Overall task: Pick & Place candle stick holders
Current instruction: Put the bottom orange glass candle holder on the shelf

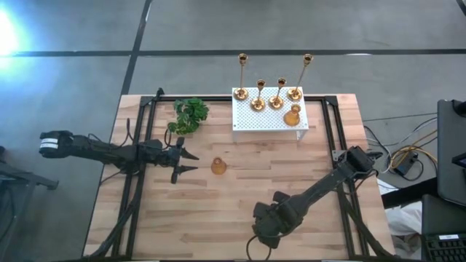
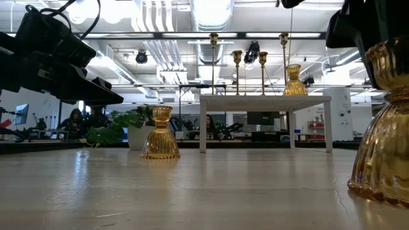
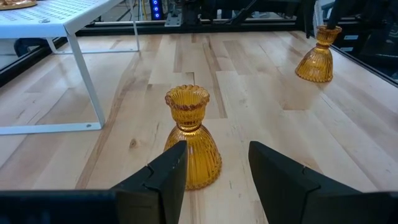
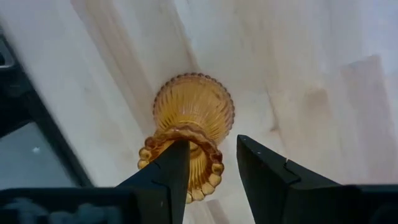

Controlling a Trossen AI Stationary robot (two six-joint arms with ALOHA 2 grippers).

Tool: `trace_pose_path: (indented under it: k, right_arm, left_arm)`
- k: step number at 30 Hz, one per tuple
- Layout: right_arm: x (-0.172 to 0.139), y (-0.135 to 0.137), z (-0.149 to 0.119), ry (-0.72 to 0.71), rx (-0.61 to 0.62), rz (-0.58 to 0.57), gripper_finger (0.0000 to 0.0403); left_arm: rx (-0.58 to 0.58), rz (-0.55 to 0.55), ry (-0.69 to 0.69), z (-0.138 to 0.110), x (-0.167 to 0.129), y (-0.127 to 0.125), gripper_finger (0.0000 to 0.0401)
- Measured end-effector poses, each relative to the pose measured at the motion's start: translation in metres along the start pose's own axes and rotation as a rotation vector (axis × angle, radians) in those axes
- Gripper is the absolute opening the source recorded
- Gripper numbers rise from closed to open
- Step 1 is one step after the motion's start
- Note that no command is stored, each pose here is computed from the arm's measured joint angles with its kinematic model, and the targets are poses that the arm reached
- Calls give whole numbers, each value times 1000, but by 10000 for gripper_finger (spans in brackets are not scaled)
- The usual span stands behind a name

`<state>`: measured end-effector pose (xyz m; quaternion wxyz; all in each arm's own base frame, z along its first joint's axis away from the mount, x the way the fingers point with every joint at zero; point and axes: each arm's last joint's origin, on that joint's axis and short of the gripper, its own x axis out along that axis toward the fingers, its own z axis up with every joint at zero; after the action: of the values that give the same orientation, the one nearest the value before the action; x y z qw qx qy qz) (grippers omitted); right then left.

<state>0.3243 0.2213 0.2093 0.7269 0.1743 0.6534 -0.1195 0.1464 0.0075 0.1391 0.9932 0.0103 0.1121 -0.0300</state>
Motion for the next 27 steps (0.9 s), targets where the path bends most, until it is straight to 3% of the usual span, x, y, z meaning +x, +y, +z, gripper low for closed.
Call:
trace_pose_path:
  k: [6,12,22,27]
  right_arm:
    - [3,0,0,7,1,26,110]
    - [1,0,1,17,-27,41,27]
    - [-8,-7,4,-7,-45,34,23]
    - [-29,-22,12,-16,-58,51,22]
  left_arm:
    - [0,0,0,0,0,0,177]
    - [0,0,0,0,0,0,177]
    - [0,0,0,0,0,0,177]
    - [0,0,0,0,0,0,177]
